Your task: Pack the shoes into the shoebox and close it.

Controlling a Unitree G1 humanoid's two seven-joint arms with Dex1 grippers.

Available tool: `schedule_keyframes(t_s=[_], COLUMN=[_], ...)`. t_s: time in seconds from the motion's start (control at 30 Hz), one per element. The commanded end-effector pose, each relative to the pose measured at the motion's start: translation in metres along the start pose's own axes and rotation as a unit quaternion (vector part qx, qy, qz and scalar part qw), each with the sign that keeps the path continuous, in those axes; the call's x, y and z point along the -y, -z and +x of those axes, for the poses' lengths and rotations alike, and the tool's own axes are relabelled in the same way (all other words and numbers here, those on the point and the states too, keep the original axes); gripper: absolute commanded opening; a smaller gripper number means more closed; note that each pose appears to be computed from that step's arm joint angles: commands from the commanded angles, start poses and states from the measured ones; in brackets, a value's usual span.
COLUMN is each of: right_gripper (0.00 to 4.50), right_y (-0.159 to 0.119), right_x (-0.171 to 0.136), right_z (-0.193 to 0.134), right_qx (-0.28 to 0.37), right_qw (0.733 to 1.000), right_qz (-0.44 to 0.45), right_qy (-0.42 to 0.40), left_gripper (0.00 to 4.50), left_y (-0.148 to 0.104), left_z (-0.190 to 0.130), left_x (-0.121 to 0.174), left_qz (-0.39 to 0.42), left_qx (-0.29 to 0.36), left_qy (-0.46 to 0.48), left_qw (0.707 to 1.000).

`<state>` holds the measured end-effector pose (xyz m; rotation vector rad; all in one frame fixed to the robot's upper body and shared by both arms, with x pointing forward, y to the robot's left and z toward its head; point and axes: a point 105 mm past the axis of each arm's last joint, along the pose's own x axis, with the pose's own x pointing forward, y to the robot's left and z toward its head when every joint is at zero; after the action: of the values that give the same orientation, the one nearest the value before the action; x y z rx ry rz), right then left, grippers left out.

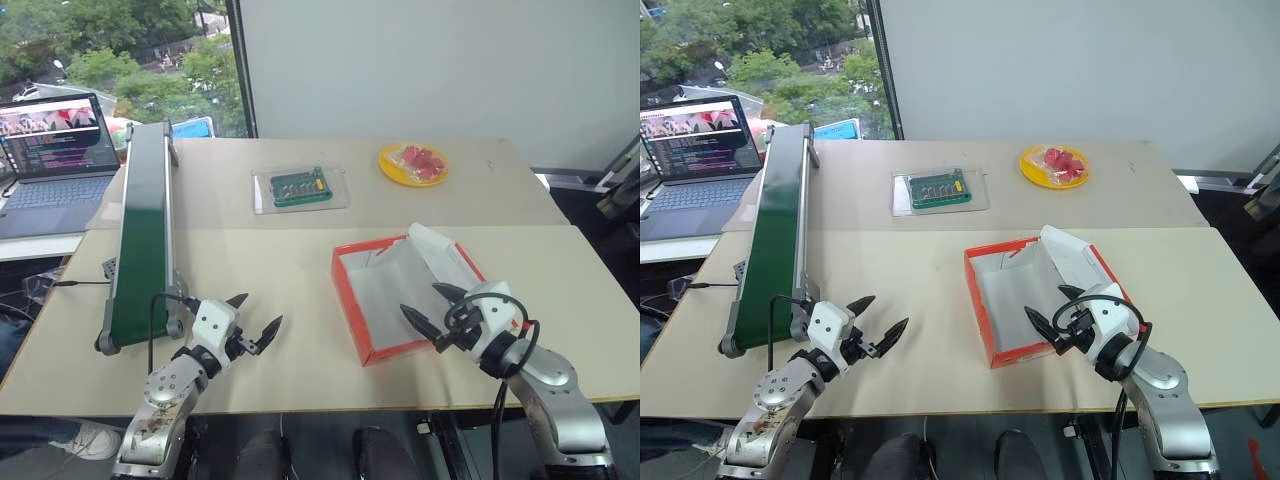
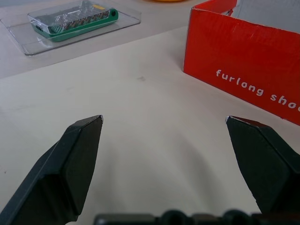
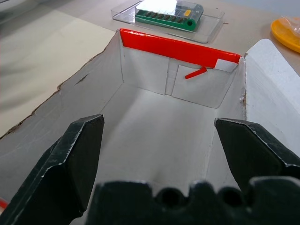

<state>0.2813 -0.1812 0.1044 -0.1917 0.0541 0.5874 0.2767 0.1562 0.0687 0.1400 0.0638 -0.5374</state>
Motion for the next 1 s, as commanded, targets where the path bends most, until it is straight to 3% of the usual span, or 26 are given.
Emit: schedule_keyframes(t_s=[0.03, 0.17, 0.4, 0.57, 0.8, 1.0], right_gripper=[4.45, 4.45, 4.45, 4.45, 4.45, 4.45], right_y=[-0.009, -0.031, -0.091, -0.119, -0.126, -0.115], right_x=[0.003, 0.021, 0.046, 0.035, 0.005, -0.008], right_z=[-0.001, 0.002, 0.023, 0.046, 0.077, 0.090], right_qx=[0.023, 0.034, 0.070, 0.094, 0.112, 0.099], right_qw=[1.000, 0.999, 0.997, 0.994, 0.989, 0.988], right_qz=[-0.010, -0.011, -0.028, -0.028, -0.009, 0.009], right_qy=[0.004, 0.011, -0.014, -0.056, -0.096, -0.114], left_gripper=[4.50, 4.50, 4.50, 4.50, 4.50, 4.50], left_y=[-0.013, -0.018, -0.085, -0.108, -0.132, -0.132], left_z=[0.000, -0.010, 0.004, 0.005, -0.006, -0.017], left_x=[-0.004, -0.052, -0.074, -0.098, -0.113, -0.112], left_qz=[0.000, -0.022, -0.014, -0.018, -0.013, -0.014], left_qx=[0.023, 0.039, 0.131, 0.144, 0.151, 0.137], left_qy=[-0.008, -0.097, -0.105, -0.194, -0.288, -0.325], left_qw=[1.000, 0.994, 0.986, 0.970, 0.946, 0.935])
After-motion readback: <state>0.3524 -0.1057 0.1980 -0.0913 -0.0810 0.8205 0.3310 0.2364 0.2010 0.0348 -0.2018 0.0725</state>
